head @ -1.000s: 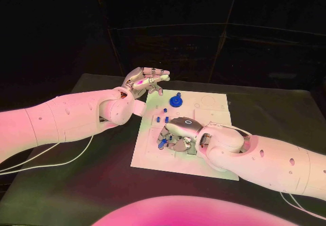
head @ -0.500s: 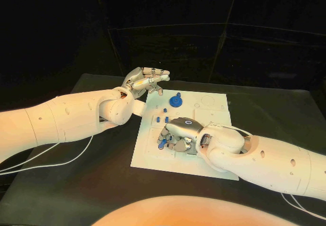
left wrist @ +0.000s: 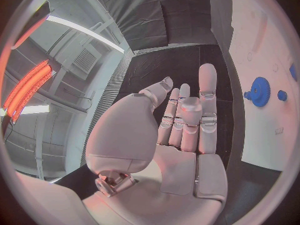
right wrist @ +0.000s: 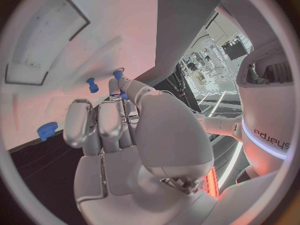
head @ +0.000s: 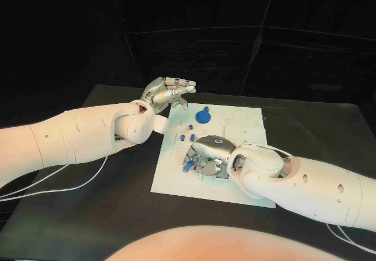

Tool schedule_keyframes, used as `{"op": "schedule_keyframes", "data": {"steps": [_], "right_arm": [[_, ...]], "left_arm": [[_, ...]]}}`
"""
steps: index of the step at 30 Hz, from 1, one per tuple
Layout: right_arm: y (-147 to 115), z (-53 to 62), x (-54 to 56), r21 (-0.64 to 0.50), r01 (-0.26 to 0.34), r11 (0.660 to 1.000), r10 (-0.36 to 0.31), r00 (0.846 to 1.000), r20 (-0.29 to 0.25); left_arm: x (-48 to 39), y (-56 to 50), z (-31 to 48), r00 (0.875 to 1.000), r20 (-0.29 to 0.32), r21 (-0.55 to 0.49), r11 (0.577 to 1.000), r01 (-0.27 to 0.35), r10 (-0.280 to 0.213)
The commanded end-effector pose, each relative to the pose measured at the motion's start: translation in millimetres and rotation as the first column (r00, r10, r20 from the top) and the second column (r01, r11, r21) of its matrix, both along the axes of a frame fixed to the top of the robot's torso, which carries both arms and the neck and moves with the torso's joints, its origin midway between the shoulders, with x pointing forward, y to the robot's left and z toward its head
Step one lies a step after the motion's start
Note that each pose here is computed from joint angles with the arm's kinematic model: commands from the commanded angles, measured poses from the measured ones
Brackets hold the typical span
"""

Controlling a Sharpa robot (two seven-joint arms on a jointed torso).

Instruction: Assemble the parts on the task board

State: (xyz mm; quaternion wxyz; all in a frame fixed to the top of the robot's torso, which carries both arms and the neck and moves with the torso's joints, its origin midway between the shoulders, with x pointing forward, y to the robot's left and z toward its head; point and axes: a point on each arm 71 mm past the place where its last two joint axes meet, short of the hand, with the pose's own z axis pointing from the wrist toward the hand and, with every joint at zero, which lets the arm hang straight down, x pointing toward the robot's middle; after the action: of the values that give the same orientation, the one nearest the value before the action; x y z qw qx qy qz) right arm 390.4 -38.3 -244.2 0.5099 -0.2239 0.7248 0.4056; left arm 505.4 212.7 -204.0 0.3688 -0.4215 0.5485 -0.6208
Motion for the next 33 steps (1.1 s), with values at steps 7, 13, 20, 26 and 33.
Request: {"op": "schedule_keyframes", "data": {"steps": [7,13,20,26,33], "right_arm": [[1.7,0.1,-0.9,-0.004,-0.009,1.0,0.009,1.0,-0.009],[3.0,0.1,-1.2,-0.004,-0.015,1.0,0.015,1.0,-0.008],[4.1,0.9,-2.3,0.0,-0.023,1.0,0.023,1.0,-0.006],[4.0,-0.1,-1.8,-0.013,-0.019,1.0,0.019,1.0,-0.006],[3.3,-1.5,-1.4,-0.038,-0.014,0.999,0.014,1.0,-0.005]], "left_arm": [[0.1,-1.5,1.5,1.0,0.004,-0.01,1.0,0.01,-0.01],[0.0,-1.7,1.5,1.0,0.004,-0.01,1.0,0.011,-0.011],[0.1,-1.4,1.5,1.0,0.004,-0.01,1.0,0.01,-0.01],[0.2,-1.7,1.4,1.0,0.004,-0.01,1.0,0.011,-0.011],[0.3,-1.5,1.4,1.0,0.003,-0.01,1.0,0.01,-0.01]]}}
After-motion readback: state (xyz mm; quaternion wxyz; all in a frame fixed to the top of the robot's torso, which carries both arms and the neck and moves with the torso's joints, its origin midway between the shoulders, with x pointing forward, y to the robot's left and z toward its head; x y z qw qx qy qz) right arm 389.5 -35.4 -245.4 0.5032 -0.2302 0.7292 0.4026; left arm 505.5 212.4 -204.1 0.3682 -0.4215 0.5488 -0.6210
